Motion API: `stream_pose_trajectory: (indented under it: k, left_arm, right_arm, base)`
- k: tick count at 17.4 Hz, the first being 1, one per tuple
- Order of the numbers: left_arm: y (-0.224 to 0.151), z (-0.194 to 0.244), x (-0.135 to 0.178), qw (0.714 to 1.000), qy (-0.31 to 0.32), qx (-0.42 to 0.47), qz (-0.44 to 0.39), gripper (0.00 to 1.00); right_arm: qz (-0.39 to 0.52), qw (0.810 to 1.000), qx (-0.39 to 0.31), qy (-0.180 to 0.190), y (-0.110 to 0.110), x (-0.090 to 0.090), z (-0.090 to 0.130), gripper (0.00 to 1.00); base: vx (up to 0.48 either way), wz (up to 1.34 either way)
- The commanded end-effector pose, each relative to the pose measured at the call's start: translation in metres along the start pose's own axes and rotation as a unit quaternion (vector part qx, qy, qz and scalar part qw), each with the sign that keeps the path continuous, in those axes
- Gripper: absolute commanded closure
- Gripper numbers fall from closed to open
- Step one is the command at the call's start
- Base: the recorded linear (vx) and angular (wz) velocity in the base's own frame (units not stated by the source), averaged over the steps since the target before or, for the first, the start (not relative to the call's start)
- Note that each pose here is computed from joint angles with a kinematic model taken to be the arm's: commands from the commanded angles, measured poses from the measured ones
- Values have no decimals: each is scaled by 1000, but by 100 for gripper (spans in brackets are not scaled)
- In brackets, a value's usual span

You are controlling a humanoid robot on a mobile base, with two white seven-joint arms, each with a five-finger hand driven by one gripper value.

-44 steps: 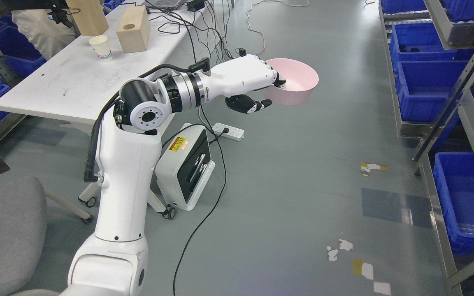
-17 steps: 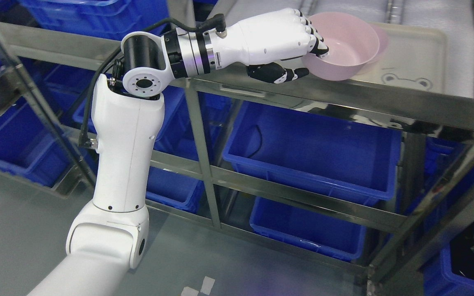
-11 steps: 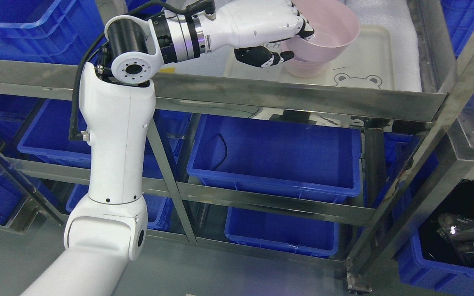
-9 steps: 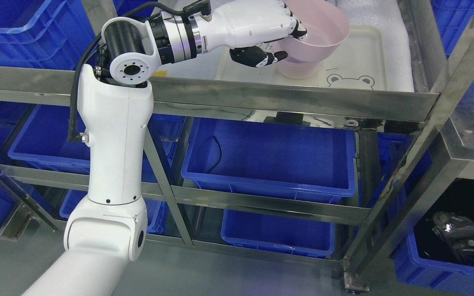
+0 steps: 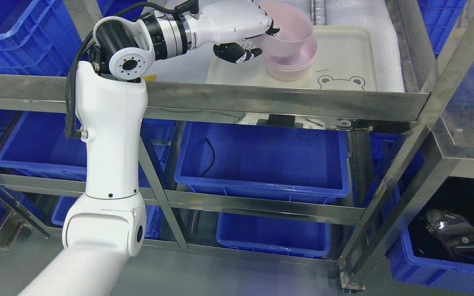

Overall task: Stack pink IKEA bowl on shelf middle layer
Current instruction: 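Carry the bowl over the white tray above the other pink bowl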

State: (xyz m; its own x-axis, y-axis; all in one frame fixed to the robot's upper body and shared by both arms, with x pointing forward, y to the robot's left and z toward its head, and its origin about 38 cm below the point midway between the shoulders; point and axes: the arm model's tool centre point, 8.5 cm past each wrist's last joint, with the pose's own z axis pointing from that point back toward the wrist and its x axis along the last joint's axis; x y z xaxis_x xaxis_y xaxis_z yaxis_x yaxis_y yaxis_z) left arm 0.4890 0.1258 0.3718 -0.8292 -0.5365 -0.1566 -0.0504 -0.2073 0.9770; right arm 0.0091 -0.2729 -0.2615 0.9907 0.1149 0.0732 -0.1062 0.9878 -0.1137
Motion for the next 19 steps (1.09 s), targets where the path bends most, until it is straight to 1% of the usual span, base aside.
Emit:
stream_pose_trajectory:
  k: [1, 2, 5, 14, 19]
  left_arm:
    - [-8, -14, -30, 998, 20, -57, 17, 94]
    - [-7, -19, -30, 998, 15, -64, 16, 94]
    - [-20, -32, -26, 996, 2, -92, 20, 94]
    - [-34, -49, -24, 994, -16, -104, 31, 93]
    - [-40, -52, -26, 994, -16, -104, 40, 87]
  right_arm:
    - [1, 1000, -7, 4, -10, -10, 0, 0]
    - [0, 1000, -7, 4, -10, -10, 0, 0]
    - [1, 1000, -7, 4, -10, -10, 0, 0]
    - [1, 1000, -7, 4, -10, -10, 0, 0]
    - [1, 1000, -7, 4, -10, -10, 0, 0]
  base:
    - [0, 0]
    - [0, 0]
    - [0, 0]
    - [0, 0]
    - [0, 0]
